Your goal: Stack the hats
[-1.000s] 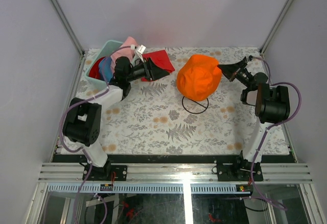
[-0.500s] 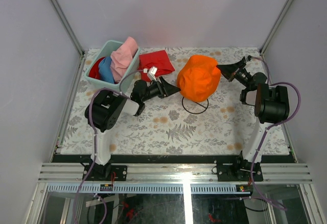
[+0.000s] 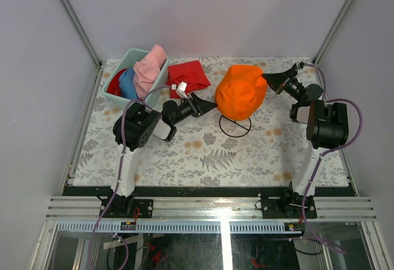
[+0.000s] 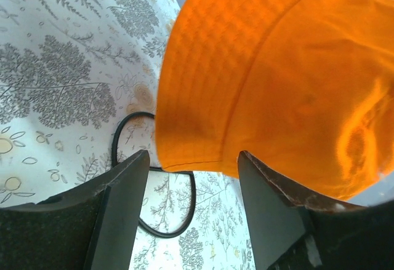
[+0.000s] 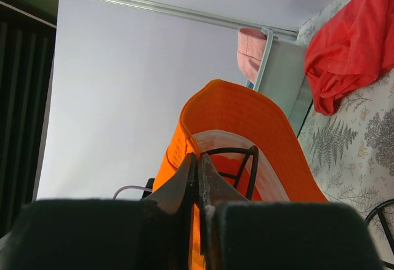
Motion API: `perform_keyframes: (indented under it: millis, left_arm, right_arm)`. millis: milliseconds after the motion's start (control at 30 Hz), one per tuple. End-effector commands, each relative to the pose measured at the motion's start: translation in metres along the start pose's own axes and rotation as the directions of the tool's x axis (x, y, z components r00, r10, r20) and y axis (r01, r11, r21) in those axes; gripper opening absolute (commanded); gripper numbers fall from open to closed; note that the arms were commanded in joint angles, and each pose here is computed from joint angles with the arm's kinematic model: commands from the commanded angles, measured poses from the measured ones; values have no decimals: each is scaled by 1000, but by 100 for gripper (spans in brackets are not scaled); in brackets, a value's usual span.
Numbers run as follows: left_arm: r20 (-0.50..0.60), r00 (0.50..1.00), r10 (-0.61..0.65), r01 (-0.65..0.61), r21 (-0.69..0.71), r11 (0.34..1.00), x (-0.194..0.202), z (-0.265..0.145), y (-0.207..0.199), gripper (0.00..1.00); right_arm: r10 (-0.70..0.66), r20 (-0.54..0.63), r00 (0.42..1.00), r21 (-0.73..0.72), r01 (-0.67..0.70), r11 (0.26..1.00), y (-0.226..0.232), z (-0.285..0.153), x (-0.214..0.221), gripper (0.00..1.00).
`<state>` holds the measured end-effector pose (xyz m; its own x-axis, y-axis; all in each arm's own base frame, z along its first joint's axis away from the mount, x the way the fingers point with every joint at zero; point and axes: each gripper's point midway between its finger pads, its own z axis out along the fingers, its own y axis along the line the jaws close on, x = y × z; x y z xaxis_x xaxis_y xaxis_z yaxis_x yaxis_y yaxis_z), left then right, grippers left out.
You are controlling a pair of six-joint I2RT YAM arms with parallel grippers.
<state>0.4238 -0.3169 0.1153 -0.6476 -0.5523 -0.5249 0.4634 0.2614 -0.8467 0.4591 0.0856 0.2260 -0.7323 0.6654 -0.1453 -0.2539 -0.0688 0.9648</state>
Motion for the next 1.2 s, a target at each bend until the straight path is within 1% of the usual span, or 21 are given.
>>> perform_keyframes:
  millis: [0, 133, 300, 533, 800, 900, 1033, 1167]
  left_arm:
    - [81, 997, 13, -19, 76, 997, -17, 3, -5, 60]
    - [108, 994, -8, -2, 89, 996, -24, 1, -4, 62]
    - [131, 991, -2, -12, 106, 994, -36, -2, -13, 63]
    - [130, 991, 0, -16, 125, 992, -40, -12, -28, 63]
    - [88, 996, -6, -4, 114, 994, -27, -32, -35, 63]
    - [80, 997, -19, 11, 105, 994, -21, -37, -32, 63]
    - [85, 996, -18, 9, 106, 994, -22, -36, -32, 63]
    - [86, 996, -25, 13, 129, 992, -25, -25, -33, 64]
  right_arm:
    - [-112, -25, 993, -92, 109, 990, 35, 7, 3, 0]
    - [-46, -27, 999, -55, 44, 998, 20, 3, 6, 0]
    - [18, -30, 999, 56, -17, 998, -10, -6, 19, 0]
    - [81, 40, 996, 241, -88, 967, -58, -27, 35, 0]
    - [91, 81, 993, 344, -113, 932, -75, -39, 43, 0]
    - [85, 87, 993, 358, -111, 927, -76, -41, 43, 0]
    - [91, 101, 991, 369, -122, 921, -76, -41, 42, 0]
    - [102, 110, 989, 394, -137, 909, -79, -44, 44, 0]
